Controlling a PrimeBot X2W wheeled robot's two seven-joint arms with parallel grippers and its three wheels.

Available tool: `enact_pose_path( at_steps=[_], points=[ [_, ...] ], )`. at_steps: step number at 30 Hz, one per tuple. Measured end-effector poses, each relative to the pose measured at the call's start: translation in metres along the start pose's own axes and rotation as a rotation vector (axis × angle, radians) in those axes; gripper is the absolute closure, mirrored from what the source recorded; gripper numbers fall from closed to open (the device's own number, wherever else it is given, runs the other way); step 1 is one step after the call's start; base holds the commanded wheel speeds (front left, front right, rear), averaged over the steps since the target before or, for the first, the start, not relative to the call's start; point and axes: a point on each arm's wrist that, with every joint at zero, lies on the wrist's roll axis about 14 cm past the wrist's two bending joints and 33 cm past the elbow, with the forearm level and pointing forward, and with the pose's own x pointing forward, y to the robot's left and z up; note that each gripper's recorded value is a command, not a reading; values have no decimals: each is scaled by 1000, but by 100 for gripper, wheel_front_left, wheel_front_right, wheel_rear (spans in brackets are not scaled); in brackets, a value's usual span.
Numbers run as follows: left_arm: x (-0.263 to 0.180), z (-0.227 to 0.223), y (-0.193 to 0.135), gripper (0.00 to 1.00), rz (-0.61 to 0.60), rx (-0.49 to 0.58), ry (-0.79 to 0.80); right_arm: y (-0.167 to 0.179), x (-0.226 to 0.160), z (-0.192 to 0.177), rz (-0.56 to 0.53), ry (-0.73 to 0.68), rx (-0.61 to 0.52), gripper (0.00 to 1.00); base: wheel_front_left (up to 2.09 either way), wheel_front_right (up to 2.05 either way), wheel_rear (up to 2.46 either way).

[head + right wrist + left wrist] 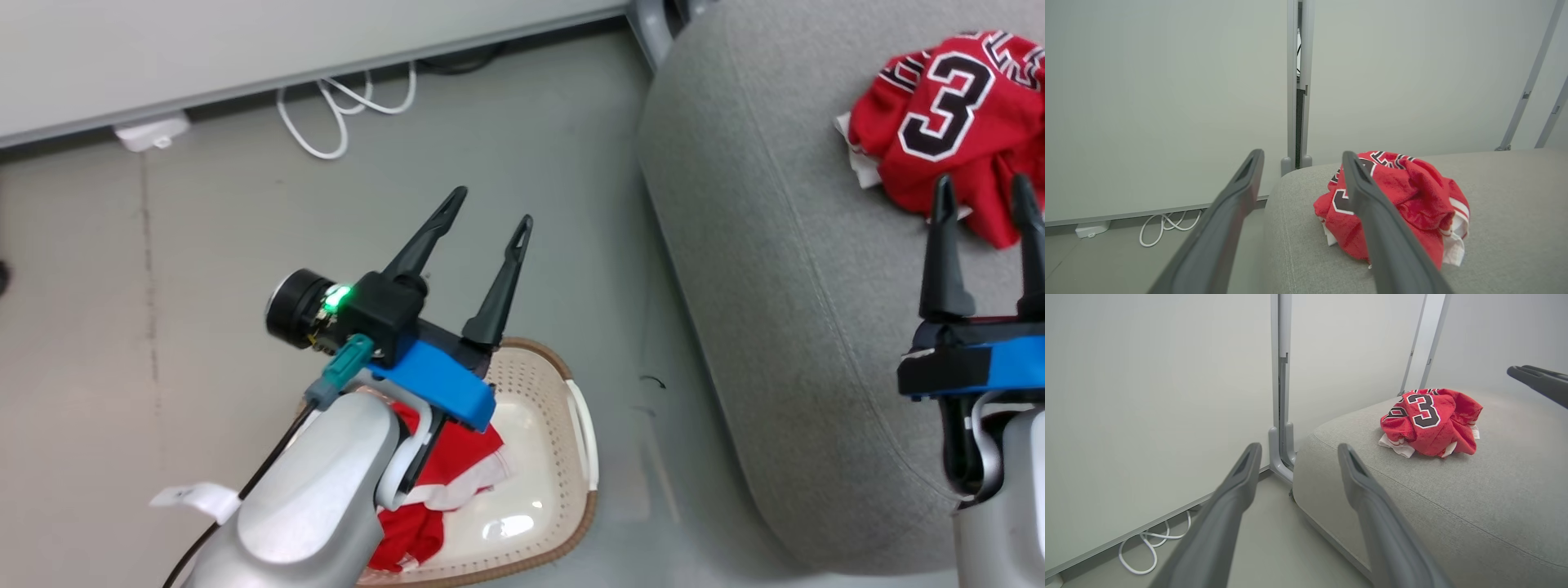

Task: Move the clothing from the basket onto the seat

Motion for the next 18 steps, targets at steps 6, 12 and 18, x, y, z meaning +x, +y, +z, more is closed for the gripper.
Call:
enact_pose_path(
  at_steps=[6,12,18],
  points=[
    [-40,25,35,0,161,15,-50,45,-3,11,115,-31,60,0,0,0,0],
    [-85,47,63,0,311,48,-103,82,-9,21,205,-53,101,0,0,0,0],
    [-129,60,81,0,437,67,-136,103,-21,30,255,-71,126,0,0,0,0]
  ],
)
